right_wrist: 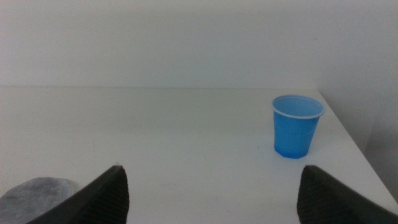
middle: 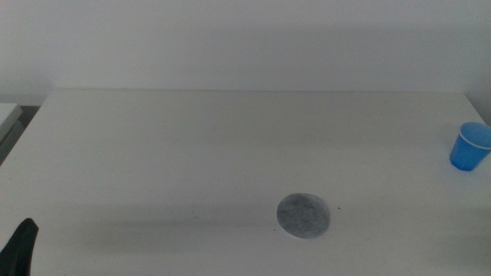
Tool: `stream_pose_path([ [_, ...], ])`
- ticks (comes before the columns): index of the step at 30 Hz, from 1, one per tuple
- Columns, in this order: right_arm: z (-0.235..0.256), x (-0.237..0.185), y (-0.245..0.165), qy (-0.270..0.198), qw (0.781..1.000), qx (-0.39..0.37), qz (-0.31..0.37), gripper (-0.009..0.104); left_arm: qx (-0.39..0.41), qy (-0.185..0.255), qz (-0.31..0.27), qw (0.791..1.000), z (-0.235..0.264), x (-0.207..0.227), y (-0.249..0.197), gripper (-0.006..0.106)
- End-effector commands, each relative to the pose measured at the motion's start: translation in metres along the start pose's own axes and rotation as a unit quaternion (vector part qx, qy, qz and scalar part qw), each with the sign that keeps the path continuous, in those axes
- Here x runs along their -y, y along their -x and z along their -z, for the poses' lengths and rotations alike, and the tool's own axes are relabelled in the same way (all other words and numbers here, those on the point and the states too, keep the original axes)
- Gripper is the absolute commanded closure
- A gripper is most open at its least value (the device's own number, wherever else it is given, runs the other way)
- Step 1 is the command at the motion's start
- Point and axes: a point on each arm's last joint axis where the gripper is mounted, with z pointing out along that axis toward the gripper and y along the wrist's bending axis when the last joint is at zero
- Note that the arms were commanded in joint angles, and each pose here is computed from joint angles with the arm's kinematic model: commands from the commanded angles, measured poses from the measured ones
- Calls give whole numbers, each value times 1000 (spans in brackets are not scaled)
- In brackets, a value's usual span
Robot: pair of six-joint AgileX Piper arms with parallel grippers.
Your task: Place an empty cup on a cup mat.
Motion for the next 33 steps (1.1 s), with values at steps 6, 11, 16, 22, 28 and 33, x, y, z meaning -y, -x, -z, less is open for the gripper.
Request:
stream_pose_path([
  [6,0,-1,1,4,1000,10,-25,2,5,-1,5,1000,0,0,1,7],
  [11,2,-1,17,7,998,43,-55,2,5,-1,5,1000,0,0,1,7],
  [16,-4,-1,62,3,997,0,-72,2,5,-1,5,1000,0,0,1,7],
  [22,-20,-2,135,-12,987,-141,-77,2,5,-1,5,1000,0,0,1,7],
  [28,-29,-4,198,-20,955,-284,-84,2,5,-1,5,1000,0,0,1,7],
  [33,-39,-5,220,-17,960,-265,-85,2,5,-1,5,1000,0,0,1,7],
])
